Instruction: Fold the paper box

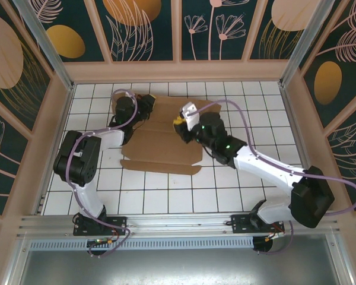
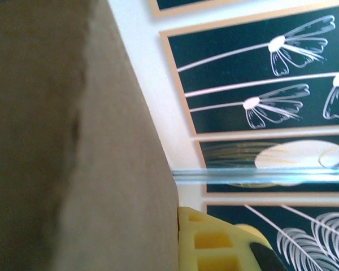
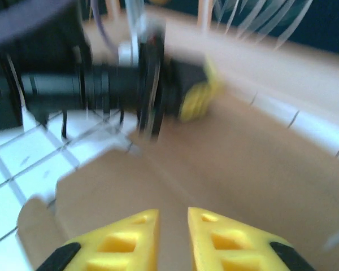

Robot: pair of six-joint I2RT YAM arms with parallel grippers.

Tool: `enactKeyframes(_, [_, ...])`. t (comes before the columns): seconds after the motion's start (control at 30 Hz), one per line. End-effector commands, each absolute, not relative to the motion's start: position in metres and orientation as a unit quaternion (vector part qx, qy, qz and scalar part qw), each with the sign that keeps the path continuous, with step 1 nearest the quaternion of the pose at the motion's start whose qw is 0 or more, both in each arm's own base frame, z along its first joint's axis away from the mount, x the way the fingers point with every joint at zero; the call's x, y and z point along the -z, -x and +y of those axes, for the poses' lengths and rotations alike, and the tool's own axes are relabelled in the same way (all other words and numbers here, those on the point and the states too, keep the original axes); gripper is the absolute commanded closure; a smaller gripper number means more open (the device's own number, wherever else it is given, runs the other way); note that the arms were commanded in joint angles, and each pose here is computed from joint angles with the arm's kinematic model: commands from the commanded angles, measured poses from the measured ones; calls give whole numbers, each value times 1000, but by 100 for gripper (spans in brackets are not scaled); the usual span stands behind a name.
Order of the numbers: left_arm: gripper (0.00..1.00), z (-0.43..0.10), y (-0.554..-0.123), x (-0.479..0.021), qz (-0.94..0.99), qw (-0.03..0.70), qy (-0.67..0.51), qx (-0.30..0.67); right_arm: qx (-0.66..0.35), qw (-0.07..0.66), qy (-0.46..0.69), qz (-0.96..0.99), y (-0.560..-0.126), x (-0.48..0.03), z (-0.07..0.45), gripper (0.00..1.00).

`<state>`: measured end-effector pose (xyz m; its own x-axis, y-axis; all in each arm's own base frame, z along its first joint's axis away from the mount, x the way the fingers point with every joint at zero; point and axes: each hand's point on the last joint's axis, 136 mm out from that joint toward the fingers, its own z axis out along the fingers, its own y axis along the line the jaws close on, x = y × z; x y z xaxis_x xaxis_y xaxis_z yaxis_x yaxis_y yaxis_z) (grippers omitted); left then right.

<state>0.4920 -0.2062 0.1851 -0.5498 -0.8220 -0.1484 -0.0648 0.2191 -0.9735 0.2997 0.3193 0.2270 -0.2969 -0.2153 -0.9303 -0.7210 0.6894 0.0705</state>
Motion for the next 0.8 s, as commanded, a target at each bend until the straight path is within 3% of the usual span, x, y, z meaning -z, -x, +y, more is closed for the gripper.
enactKeyframes(0.0, [100,-198,-491,-181,717,380,340,476,-255,386,222,859,-289,-151,311,86])
enactKeyframes(0.13, [100,-207,-484,-169,725,363,351,467,-179,270,204,924,-285,-71,301,95])
enactKeyframes(0.33, [100,-200,-473,-149,746,354,368,426,-119,198,166,959,-266,-8,269,100])
enactKeyframes(0.67, [100,-212,-453,-131,771,334,358,408,-98,153,80,980,-250,5,219,100])
enactKeyframes(0.77, [100,-211,-452,-124,776,337,355,397,-179,173,116,962,-254,-32,248,88])
